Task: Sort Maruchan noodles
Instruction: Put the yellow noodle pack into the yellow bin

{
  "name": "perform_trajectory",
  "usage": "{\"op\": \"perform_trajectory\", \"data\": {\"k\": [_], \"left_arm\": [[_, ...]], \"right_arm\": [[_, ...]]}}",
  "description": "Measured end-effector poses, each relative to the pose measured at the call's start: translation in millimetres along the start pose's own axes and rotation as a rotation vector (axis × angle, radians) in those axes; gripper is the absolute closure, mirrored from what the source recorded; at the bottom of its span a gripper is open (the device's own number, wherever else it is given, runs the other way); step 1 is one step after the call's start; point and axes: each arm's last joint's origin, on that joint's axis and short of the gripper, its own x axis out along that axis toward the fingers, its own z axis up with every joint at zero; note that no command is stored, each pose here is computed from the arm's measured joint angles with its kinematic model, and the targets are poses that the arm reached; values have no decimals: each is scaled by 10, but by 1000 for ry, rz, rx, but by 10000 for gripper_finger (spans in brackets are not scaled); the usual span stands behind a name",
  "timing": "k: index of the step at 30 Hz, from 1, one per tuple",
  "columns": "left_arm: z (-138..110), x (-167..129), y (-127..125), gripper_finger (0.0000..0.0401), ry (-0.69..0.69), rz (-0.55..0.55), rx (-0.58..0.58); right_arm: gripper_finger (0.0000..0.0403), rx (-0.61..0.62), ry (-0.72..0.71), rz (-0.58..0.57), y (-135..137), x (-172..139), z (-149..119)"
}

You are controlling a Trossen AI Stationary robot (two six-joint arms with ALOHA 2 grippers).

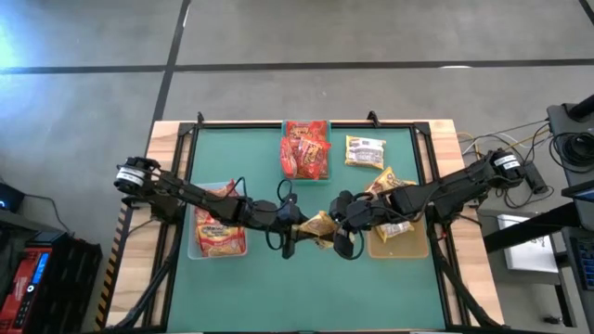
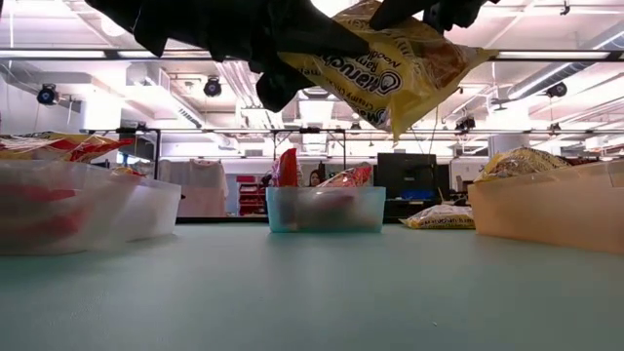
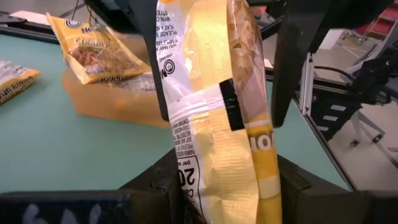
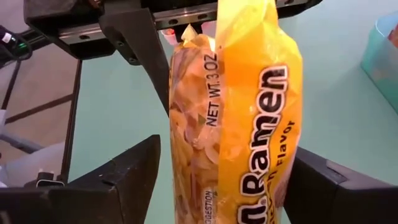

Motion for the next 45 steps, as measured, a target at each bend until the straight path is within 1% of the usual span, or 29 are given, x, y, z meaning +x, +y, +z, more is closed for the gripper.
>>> {"op": "perform_trajectory", "data": {"k": [10,18,21,25,35,38,40,45], "left_arm": [[6,1,3,273,-3,5,4],[6,1,2,273,-3,5,16],[6,1,-1,273,-2,-2,26],[6,1,2,262,-3,1,26],[77,-47,9,209,-24,12,48],[71,-74,12,198,11,16,53],[46,-102,22,193,62,27,74],[58,-197,30,191,129,43,93]], "right_arm": [[193,0,1,-1,-1,0,-2],[252,-1,1,-1,-1,1,-3],[266,-4,1,2,0,1,-2],[268,-3,1,1,-1,1,-3],[272,11,30,-18,-18,1,-32],[273,19,35,-21,-21,1,-36],[274,29,51,-32,-32,-1,-52],[274,39,147,-100,-119,-26,-126]]}}
